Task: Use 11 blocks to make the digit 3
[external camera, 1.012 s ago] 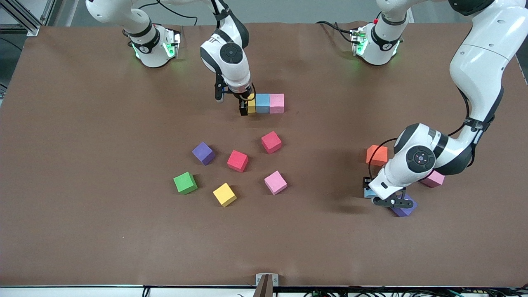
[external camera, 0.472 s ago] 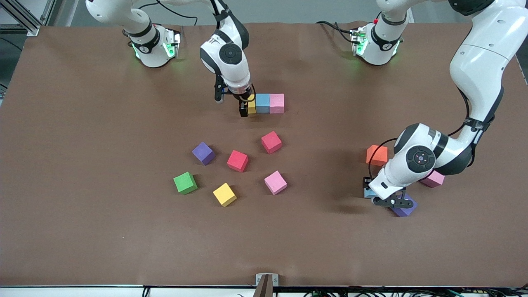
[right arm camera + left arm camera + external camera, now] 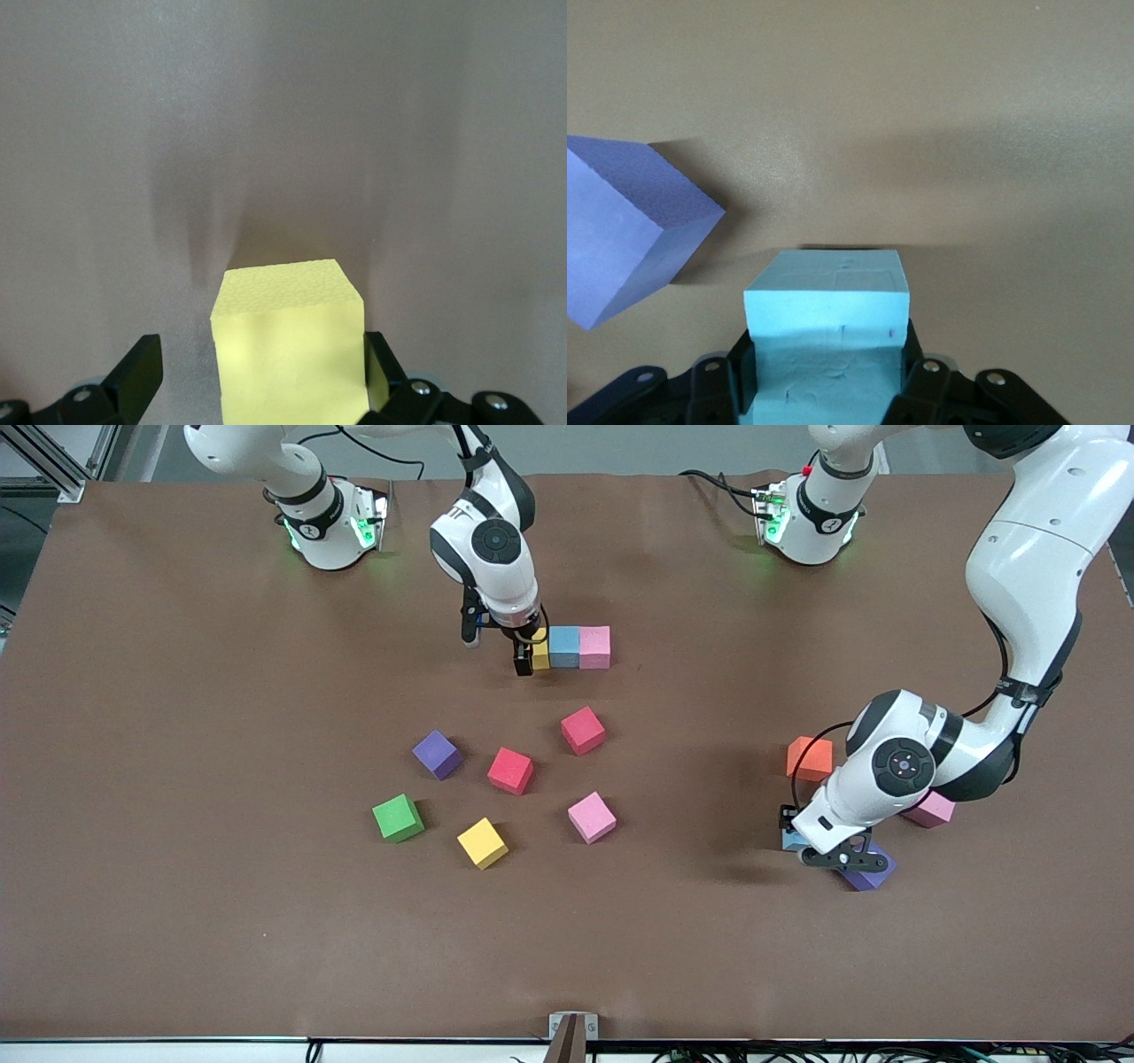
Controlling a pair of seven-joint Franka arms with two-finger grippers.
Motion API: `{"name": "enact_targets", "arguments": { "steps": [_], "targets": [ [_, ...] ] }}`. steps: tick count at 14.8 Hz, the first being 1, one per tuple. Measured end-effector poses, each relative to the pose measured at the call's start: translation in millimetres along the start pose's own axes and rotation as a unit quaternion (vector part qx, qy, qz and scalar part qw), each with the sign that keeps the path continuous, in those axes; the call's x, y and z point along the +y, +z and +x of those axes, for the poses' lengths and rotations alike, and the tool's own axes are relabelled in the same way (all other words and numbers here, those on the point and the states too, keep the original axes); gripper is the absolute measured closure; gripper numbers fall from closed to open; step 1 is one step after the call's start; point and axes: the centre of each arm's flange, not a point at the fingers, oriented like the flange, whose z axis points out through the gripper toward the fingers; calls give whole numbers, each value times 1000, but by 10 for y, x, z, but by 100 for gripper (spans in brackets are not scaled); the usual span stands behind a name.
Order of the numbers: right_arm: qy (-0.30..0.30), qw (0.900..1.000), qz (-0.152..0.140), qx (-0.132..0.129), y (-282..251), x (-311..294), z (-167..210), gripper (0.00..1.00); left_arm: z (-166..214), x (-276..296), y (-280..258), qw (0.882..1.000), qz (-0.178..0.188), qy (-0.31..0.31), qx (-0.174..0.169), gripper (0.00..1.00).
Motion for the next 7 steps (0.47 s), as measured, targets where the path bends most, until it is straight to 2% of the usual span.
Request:
{"name": "enact_targets", "arguments": {
  "steps": [7],
  "targets": [
    [-13,1000,-21,19,27,140,-60,0,-1,1,1,1000,0,0,0,39]
  ]
}}
